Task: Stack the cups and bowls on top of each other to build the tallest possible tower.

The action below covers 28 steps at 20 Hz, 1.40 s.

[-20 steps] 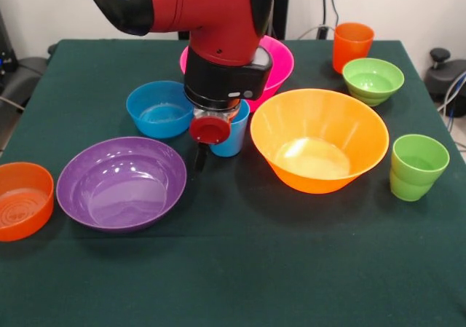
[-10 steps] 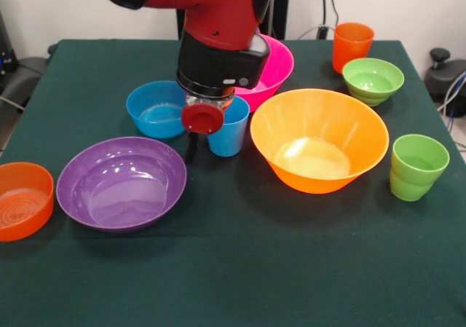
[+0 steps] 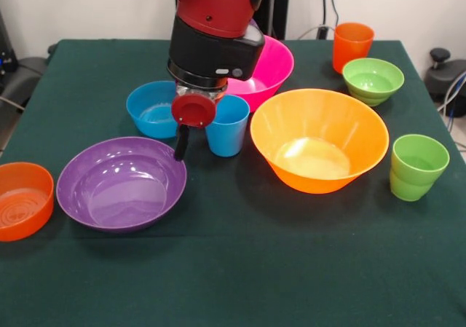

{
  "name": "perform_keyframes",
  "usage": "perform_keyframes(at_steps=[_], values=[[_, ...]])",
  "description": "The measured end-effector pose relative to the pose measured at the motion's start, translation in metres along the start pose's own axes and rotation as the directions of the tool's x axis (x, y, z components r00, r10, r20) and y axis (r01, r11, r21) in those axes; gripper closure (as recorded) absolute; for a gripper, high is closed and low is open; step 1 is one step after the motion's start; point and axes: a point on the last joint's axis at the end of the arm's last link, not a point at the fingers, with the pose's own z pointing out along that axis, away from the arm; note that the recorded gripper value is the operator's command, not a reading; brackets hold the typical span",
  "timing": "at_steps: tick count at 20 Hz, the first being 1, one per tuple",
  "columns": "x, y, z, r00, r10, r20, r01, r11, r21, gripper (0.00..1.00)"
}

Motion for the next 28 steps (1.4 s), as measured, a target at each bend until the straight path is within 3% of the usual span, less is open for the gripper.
perform_keyframes(at_steps=[19,28], values=[[0.016,-0.017,0.027,0.9994,-0.002,-0.034,0.004,0.9988,0.049,0.00],[0.018,-0.017,0.025,0.9996,-0.011,-0.026,0.012,0.9988,0.048,0.00]])
